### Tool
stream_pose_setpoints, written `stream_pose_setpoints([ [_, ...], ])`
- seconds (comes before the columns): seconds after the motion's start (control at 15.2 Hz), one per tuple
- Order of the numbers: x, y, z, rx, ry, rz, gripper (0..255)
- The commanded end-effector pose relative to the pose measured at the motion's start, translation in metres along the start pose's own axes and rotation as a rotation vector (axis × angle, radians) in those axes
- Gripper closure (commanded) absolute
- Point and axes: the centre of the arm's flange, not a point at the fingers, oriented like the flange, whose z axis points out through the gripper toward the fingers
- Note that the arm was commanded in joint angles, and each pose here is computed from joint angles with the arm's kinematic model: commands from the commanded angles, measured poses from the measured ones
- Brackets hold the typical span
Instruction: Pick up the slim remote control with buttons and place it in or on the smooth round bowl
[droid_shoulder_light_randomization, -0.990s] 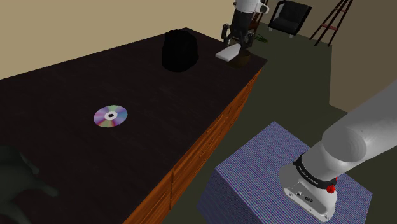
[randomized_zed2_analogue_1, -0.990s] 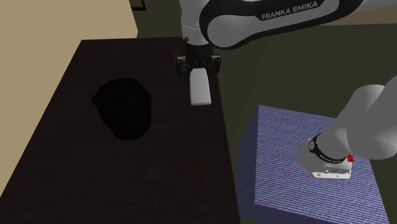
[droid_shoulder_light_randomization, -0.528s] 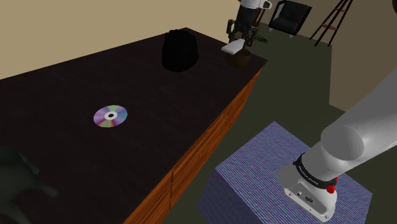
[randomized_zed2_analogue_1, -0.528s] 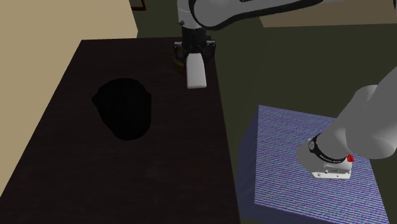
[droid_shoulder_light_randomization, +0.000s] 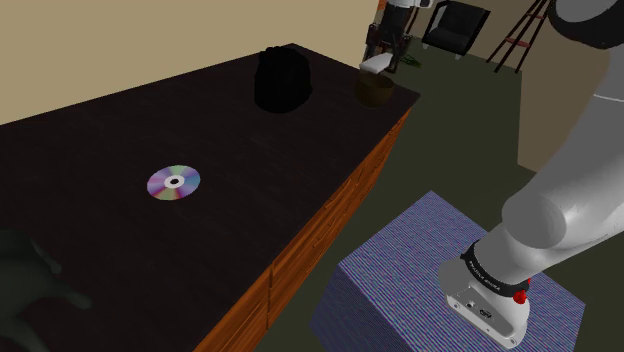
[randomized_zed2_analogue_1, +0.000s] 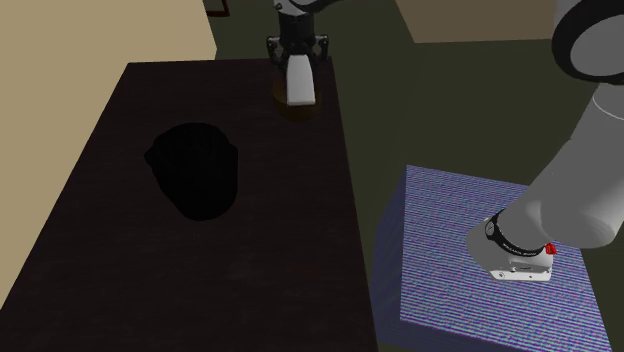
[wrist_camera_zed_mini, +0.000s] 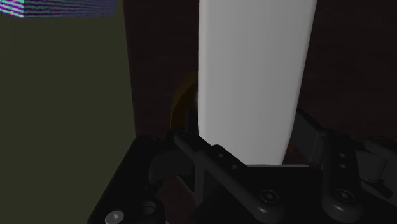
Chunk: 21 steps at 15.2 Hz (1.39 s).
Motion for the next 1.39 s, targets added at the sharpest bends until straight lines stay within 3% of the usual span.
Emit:
stream_pose_setpoints([
  [0.0,0.027,-0.005,-0.001,0.0,0.0,-0.001,255],
  [0.13,0.05,-0.009,-0.001,0.0,0.0,-0.001,255],
  [0.99,0.05,-0.009,0.071,0.0,0.0,-0.001,255],
  [1.32,0.05,-0.009,0.071,0.0,0.0,-0.001,255],
])
